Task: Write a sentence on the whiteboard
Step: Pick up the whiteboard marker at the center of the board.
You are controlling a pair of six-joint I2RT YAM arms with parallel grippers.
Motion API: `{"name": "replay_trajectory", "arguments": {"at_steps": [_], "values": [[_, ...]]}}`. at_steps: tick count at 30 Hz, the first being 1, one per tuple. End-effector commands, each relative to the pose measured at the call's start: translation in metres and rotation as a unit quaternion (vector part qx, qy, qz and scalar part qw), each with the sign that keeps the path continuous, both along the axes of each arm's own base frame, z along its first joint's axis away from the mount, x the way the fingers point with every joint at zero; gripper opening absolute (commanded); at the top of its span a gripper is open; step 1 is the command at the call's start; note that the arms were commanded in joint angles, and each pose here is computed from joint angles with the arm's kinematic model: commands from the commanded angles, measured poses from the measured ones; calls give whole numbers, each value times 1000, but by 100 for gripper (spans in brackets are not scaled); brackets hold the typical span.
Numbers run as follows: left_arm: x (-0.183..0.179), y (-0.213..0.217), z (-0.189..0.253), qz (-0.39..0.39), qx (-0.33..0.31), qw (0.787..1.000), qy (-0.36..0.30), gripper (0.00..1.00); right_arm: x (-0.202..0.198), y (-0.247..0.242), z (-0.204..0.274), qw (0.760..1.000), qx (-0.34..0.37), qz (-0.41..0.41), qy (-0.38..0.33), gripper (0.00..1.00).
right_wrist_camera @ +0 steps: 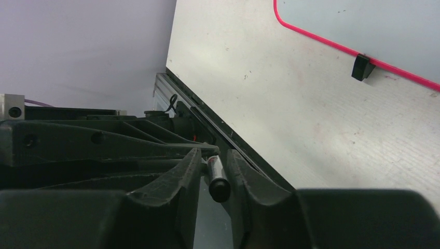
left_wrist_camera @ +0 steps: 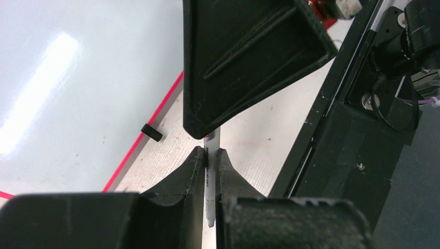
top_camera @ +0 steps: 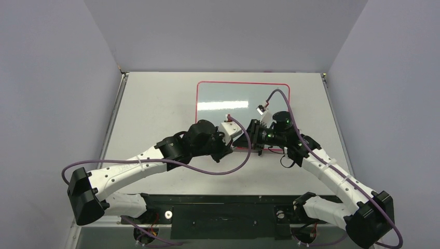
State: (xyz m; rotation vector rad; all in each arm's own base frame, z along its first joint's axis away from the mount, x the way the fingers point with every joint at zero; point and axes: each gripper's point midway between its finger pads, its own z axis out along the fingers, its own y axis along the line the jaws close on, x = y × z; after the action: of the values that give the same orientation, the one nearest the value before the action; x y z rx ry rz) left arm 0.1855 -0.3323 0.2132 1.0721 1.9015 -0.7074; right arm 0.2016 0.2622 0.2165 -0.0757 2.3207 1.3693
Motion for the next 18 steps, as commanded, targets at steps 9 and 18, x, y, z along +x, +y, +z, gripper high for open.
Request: {"name": "replay_trajectory", "arguments": {"at_steps": [9, 18], "values": [[12, -13, 30, 19, -44, 999, -18, 22, 9, 0, 14, 999, 8, -11, -35, 0], [9, 7, 67, 18, -140, 989, 43, 47, 25, -19, 67, 989, 46, -35, -135, 0]]}}
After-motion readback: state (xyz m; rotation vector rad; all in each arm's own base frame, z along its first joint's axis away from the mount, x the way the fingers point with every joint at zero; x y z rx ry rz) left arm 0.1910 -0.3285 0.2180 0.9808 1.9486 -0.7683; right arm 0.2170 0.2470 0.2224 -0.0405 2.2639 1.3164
